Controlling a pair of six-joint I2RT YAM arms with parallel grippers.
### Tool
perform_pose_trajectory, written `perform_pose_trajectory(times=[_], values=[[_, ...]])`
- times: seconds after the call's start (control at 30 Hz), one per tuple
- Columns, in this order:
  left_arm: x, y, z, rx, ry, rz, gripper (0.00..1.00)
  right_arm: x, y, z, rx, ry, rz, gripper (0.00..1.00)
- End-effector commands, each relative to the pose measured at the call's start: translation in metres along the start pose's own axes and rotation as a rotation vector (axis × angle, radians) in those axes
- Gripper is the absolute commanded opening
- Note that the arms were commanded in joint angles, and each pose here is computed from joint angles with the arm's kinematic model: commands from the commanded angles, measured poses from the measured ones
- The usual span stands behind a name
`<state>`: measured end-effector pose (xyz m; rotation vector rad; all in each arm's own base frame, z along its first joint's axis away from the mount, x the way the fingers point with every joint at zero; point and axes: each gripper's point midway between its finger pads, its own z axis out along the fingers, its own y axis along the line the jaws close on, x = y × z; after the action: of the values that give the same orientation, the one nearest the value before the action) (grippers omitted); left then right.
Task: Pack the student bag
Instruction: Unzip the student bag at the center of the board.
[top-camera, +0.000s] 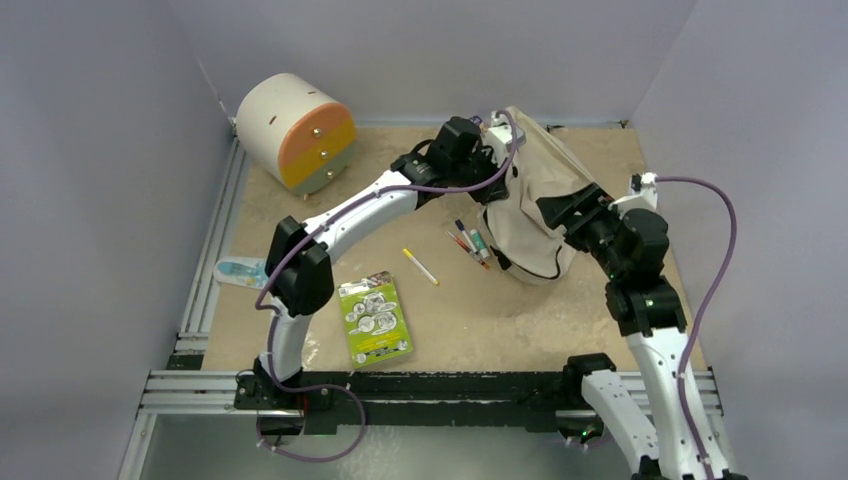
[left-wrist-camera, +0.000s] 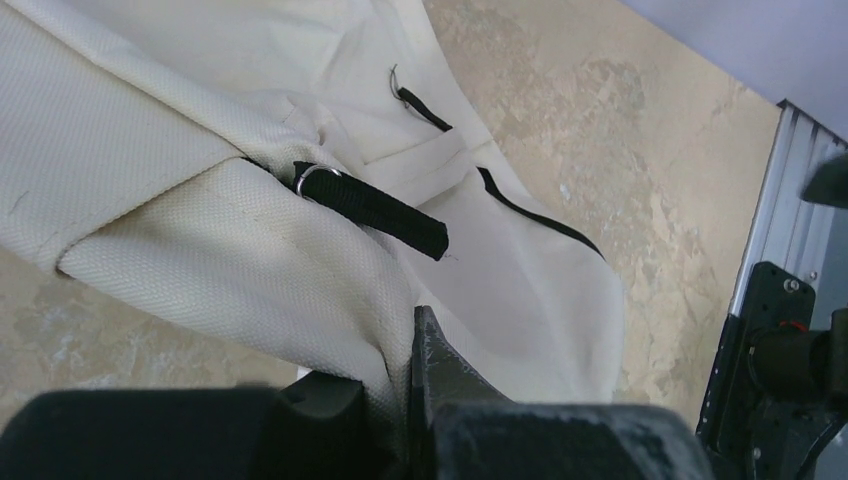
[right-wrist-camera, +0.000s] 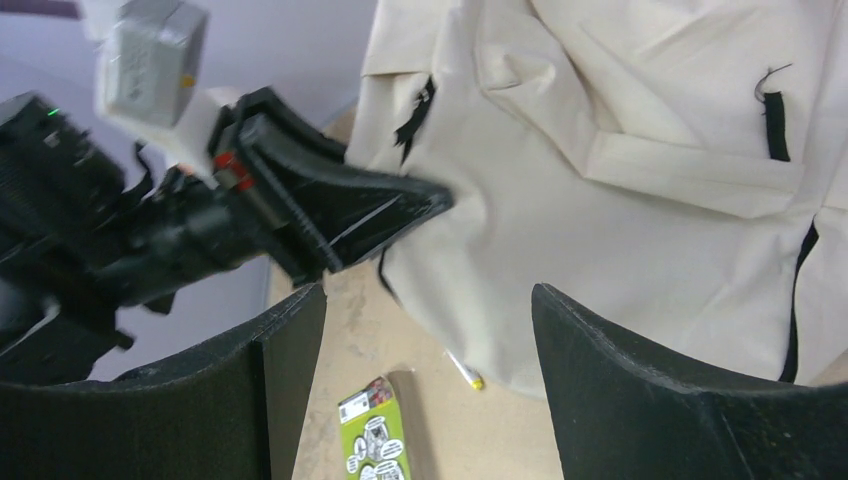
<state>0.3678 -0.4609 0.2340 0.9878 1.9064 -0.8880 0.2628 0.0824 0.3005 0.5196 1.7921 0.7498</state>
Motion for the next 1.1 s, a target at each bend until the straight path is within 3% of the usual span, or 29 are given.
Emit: perform_pose_trajectory(times=[0.0, 0.27, 0.57, 1.07], values=[[-0.06, -0.022, -0.041, 0.049, -0.194, 0.158, 0.0, -0.02, 0.016, 0.016, -0.034, -0.04, -0.036, 0.77], [-0.035, -0.024, -0.036, 0.055, -0.179, 0.144, 0.0, -0.003, 0.042, 0.048, -0.171, 0.105, 0.024, 0.68], [-0.025, -0.025, -0.031, 0.058, -0.169, 0.141, 0.0, 0.021, 0.041, 0.08, -0.216, 0.247, 0.059, 0.59], [-0.018, -0.025, -0.031, 0.057, -0.163, 0.145, 0.0, 0.025, 0.03, 0.107, -0.185, 0.267, 0.059, 0.47]])
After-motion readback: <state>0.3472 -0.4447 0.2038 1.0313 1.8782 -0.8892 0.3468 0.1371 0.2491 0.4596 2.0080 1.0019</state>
